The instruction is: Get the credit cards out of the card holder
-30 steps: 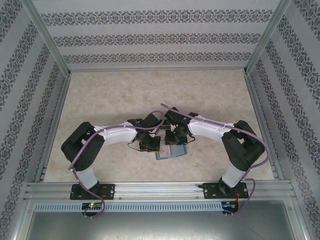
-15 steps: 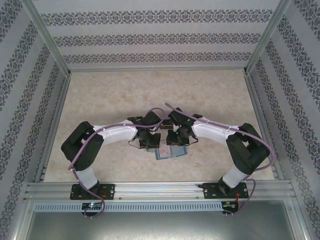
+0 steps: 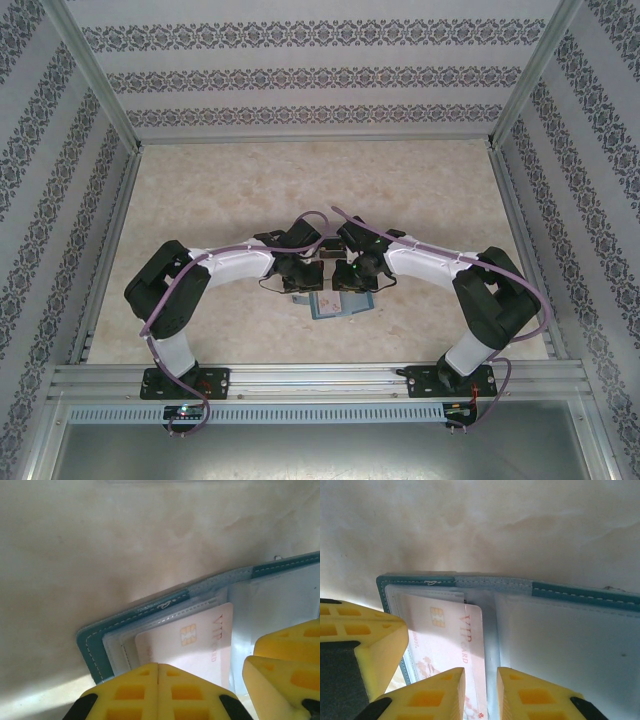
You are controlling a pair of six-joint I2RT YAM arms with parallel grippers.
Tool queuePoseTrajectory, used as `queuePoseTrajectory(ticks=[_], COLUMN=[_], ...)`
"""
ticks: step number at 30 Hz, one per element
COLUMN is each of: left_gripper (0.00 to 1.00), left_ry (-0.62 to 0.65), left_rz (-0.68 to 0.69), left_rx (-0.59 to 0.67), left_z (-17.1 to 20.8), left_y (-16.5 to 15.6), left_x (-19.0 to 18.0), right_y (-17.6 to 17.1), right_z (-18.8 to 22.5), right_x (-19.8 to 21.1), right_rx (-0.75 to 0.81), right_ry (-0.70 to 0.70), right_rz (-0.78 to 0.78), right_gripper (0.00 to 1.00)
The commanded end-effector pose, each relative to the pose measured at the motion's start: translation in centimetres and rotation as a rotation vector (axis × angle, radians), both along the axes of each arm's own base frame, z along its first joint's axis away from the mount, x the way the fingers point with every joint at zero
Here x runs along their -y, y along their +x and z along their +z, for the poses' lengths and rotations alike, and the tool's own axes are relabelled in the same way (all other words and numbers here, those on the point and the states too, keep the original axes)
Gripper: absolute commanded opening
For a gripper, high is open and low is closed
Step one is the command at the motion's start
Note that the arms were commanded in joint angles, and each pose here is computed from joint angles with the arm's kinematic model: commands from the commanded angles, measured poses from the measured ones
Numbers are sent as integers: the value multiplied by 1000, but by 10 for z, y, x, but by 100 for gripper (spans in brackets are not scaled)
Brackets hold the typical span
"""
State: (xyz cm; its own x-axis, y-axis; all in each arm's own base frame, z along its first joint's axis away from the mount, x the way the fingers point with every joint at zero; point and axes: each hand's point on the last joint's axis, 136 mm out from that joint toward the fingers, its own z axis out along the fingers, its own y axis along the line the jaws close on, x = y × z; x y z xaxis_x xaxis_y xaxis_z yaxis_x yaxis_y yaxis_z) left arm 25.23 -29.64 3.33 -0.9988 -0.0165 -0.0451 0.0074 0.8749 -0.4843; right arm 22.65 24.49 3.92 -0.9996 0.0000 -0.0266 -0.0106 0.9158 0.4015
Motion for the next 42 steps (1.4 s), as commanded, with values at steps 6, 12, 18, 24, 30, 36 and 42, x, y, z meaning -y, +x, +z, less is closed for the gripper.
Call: queuePoseTrajectory(ticks=[6,12,18,24,30,36,42], left_gripper=[0,0,0,0,0,0,0], left_ry=[60,91,86,79,75,84,111], left_rz=[6,0,1,1,0,-4,-10], left_rx=[-47,-78,-73,-70,-69,-65,-70], left_z=[-19,-29,-27,-25,-22,-19,-23], left_y=[-7,-15,-14,-14,-13,-14,-17], left_x=[-15,-21,-21,-20,-19,-21,-27], right_y=[1,-1,-6,-11,-11,-2,4], right_z=[2,-1,-11,-22,-29,-26,-26], right_x=[-3,-13,-14,-11,-9,4,7], right_rx=[-18,-42,-75,-97,-105,-53,-38], right_ry=[47,105,113,96,74,-21,-72], right_rz=[-24,-32,-36,-41,-37,-33,-9], right_gripper=[24,24,25,25,25,25,25])
